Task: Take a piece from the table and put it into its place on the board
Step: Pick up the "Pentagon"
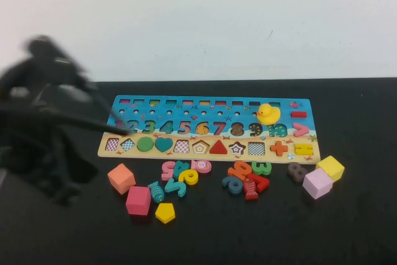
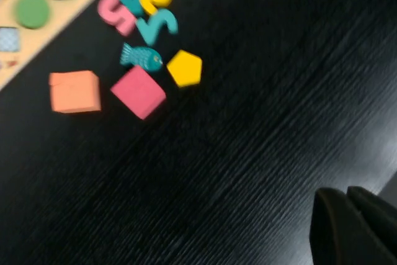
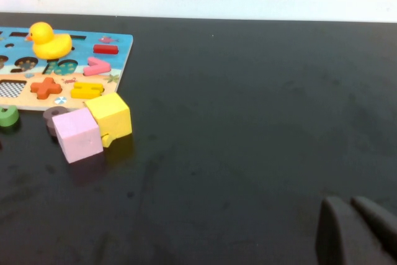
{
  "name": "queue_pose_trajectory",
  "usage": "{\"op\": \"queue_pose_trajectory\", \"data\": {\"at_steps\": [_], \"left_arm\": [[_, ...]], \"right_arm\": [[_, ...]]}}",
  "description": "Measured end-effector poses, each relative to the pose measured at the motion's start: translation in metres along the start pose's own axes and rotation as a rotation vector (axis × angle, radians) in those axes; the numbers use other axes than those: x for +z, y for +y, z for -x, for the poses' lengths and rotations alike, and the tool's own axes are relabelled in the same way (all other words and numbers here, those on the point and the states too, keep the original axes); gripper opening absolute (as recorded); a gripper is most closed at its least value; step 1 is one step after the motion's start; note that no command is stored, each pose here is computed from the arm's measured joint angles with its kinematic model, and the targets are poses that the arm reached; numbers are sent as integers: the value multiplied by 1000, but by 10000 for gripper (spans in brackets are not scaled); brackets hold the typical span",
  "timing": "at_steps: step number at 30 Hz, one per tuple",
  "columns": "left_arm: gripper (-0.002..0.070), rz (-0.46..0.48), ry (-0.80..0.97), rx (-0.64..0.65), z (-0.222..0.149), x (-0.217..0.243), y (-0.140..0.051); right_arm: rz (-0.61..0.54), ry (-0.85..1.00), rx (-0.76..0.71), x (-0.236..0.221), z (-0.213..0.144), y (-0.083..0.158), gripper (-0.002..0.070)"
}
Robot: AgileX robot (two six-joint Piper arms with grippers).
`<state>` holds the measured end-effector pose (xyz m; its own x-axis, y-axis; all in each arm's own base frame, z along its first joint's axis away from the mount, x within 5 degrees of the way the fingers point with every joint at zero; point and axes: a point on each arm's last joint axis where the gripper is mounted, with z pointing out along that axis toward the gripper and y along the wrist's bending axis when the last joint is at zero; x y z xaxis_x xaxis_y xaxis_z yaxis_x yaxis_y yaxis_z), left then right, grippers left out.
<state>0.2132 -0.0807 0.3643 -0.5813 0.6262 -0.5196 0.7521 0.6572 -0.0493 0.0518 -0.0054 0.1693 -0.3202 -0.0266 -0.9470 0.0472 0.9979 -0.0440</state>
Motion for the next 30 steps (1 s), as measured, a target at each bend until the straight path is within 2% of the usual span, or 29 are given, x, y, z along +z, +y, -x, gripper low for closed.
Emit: {"op": "queue_pose_trajectory", "data": {"at_steps": [7, 13, 17, 21, 24, 30], "left_arm": [[-1, 11, 233, 61, 33, 70, -12], [-1, -10, 381, 105, 45, 134, -27], [-1, -12, 444, 86, 43, 175, -23], [15, 43, 478, 34, 39, 207, -14], [79, 80, 489, -1, 37, 222, -9], [336, 85, 442, -151, 33, 241, 10]], "right_arm": [[0, 0, 0, 0, 0, 0, 19], [0, 0, 0, 0, 0, 0, 19], [0, 0, 0, 0, 0, 0, 19], [0, 0, 0, 0, 0, 0, 19], [0, 0, 0, 0, 0, 0, 18], [0, 0, 0, 0, 0, 0, 19]]}}
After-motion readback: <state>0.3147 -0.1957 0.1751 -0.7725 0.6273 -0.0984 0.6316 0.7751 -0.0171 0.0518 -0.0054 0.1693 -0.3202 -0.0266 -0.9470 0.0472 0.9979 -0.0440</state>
